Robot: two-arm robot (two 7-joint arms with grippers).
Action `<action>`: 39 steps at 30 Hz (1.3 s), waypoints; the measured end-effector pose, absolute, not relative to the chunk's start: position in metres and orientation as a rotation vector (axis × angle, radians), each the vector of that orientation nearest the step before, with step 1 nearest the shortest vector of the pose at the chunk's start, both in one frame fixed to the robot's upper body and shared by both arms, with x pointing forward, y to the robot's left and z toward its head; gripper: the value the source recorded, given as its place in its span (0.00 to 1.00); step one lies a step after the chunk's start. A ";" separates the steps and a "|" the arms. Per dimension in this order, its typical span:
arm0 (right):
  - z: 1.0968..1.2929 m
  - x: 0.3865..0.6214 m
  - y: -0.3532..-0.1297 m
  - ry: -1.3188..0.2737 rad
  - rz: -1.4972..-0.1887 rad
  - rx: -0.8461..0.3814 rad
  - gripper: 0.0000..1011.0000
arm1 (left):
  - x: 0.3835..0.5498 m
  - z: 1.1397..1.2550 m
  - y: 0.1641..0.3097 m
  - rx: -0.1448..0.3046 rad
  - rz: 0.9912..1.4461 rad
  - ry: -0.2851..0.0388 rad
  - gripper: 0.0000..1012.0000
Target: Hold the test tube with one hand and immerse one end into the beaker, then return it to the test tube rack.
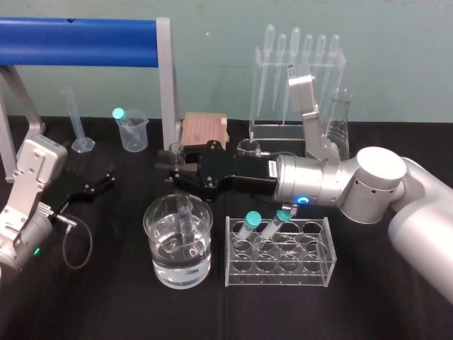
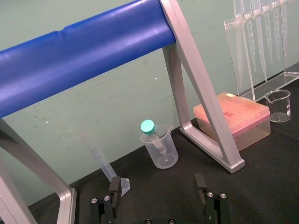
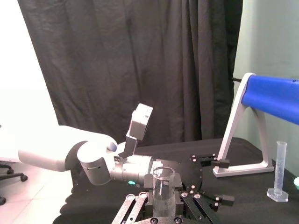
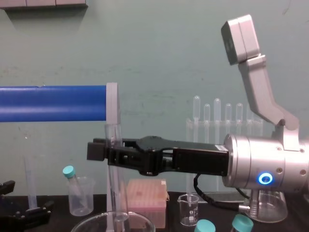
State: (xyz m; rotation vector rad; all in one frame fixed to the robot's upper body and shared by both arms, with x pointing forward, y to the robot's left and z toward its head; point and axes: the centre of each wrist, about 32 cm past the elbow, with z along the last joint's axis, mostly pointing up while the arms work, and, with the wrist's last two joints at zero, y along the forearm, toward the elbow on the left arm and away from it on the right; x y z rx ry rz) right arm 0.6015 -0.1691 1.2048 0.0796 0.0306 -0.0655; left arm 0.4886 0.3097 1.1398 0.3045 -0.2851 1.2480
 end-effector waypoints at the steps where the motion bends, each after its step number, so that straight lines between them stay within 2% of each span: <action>1: 1.203 0.602 -0.169 0.034 -0.065 0.076 0.24 | 0.489 1.140 0.310 0.305 1.248 -0.285 0.99; 8: 1.198 0.602 -0.167 0.050 -0.060 0.066 0.24 | 0.489 1.140 0.310 0.304 1.248 -0.285 0.99; 39: 1.198 0.602 -0.167 0.049 -0.061 0.066 0.24 | 0.489 1.140 0.310 0.304 1.248 -0.285 0.99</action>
